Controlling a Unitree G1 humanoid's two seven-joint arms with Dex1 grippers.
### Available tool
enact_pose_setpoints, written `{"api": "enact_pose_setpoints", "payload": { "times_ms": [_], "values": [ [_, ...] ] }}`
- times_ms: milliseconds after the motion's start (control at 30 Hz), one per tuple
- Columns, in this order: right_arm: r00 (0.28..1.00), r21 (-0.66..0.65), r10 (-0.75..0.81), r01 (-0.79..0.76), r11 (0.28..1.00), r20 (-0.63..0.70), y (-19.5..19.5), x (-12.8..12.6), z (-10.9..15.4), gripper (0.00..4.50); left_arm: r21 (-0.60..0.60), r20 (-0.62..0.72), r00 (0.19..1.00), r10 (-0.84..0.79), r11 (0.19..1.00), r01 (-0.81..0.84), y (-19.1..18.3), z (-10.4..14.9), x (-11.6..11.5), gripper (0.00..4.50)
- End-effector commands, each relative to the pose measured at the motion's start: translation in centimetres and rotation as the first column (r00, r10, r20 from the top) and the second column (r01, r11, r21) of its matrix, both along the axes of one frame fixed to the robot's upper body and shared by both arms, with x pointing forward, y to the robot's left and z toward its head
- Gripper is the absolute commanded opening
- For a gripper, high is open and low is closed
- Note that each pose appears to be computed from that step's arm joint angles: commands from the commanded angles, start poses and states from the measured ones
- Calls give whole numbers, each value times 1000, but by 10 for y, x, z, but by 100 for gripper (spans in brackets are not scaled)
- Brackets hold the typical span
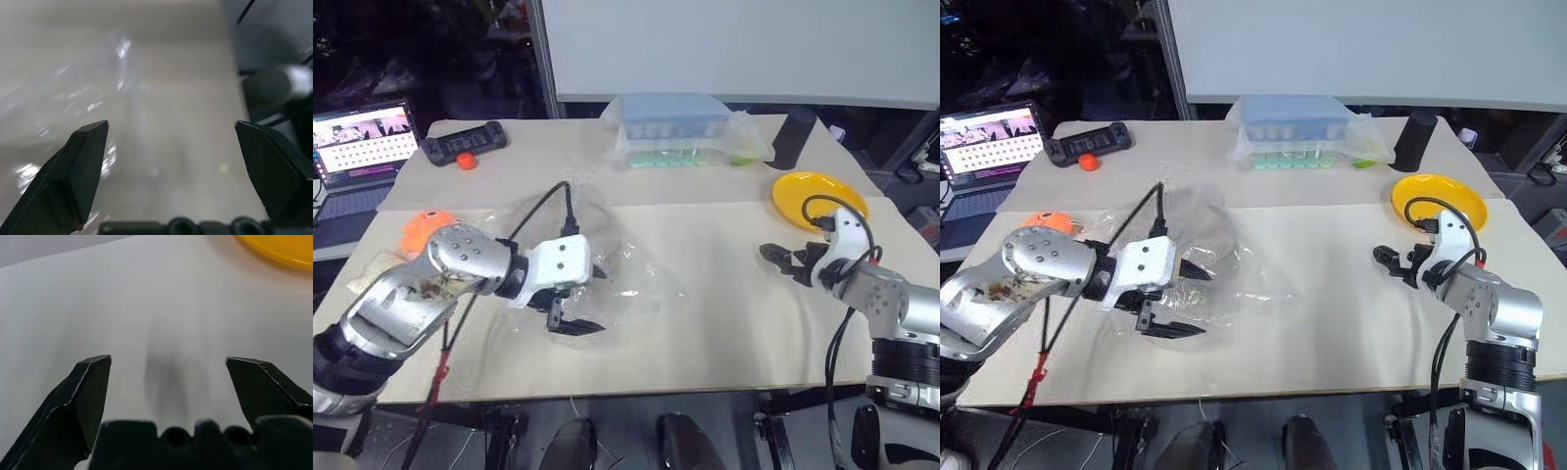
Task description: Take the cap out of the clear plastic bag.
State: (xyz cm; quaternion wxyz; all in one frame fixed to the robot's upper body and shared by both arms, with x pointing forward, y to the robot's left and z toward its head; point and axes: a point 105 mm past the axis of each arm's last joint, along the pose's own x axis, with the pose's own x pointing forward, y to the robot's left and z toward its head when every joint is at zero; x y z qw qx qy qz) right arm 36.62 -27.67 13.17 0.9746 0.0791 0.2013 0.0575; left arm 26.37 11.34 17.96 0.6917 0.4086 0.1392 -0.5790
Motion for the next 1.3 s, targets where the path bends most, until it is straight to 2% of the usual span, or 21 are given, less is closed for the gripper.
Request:
{"api": "enact_pose_setpoints", "payload": {
  "times_ms": [33,167,300,467,633,900,1100,1300],
  "values": [
    [999,-9,1,-1,1000,49,-1,1,15,450,81,147,989,-28,997,16,4,-4,4,442],
    [999,-9,8,-7,1000,50,1,2,15,450,106,152,988,-8,994,-9,9,-22,-3,442],
    [999,-11,8,-8,1000,52,2,3,15,450,70,131,991,32,997,-42,6,-29,-10,442],
    [999,-12,17,-16,1000,51,4,6,15,450,63,111,992,68,995,-75,7,-32,-15,442],
    [998,-8,25,-25,1000,54,8,9,15,450,63,145,984,102,992,-112,6,-34,-10,442],
    [999,-16,15,-14,1000,50,4,6,14,450,33,11,993,118,992,-118,2,-54,-33,442],
    [999,-21,10,-9,1000,51,2,5,16,450,-80,-116,988,98,991,-108,-11,-50,-43,442],
    [999,-29,7,-5,1000,52,0,5,18,450,94,50,996,74,992,-78,12,-59,-31,442]
  ]
}}
